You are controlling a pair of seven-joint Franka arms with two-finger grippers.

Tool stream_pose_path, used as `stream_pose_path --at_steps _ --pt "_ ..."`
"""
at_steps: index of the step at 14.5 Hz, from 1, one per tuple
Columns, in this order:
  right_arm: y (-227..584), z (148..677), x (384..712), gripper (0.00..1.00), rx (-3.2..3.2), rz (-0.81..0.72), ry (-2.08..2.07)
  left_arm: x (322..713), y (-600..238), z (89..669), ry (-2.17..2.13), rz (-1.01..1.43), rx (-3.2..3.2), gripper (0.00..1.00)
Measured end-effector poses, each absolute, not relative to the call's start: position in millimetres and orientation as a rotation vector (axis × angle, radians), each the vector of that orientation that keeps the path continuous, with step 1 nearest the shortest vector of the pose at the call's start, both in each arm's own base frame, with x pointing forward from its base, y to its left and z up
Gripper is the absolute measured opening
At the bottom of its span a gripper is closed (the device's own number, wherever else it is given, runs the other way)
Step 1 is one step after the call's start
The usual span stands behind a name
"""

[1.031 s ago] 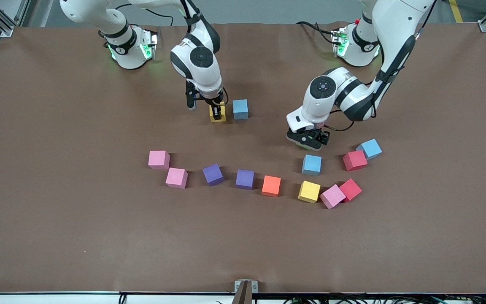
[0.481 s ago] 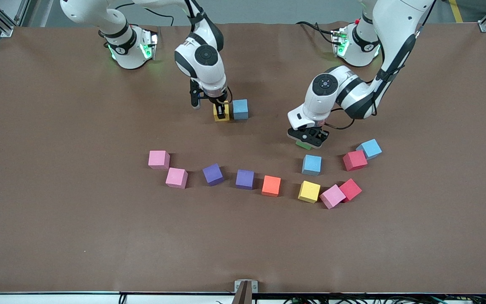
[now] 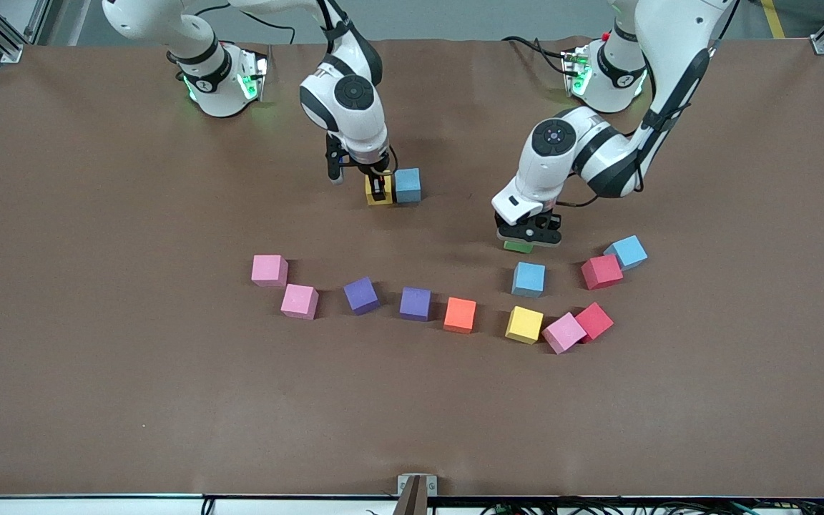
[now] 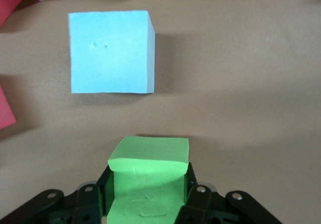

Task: Arrange 11 blocks into digit 3
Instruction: 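Place the green cube beside the blue cube with the left gripper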

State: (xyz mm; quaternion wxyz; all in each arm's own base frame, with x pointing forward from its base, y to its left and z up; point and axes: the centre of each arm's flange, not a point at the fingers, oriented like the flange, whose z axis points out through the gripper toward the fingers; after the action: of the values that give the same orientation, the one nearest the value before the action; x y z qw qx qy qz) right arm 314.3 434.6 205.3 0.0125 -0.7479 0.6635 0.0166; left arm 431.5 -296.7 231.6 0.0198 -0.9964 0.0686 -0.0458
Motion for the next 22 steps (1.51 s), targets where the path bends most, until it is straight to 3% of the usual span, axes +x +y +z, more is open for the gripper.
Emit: stream_pose_path --at_steps 3,14,22 --pt "435.8 205.4 314.9 0.59 -2.331 0.052 2.071 421.3 -312.0 242.7 -0.049 -0.134 -3.129 0.56" --pt "441.7 205.1 315.8 0.59 -2.320 0.052 2.079 370.1 -371.4 255.7 -1.647 -0.078 -2.712 0.56" --pt "447.1 205.2 313.4 0.59 -2.327 0.052 2.066 309.1 -427.9 236.6 -2.137 0.025 -2.238 0.56"
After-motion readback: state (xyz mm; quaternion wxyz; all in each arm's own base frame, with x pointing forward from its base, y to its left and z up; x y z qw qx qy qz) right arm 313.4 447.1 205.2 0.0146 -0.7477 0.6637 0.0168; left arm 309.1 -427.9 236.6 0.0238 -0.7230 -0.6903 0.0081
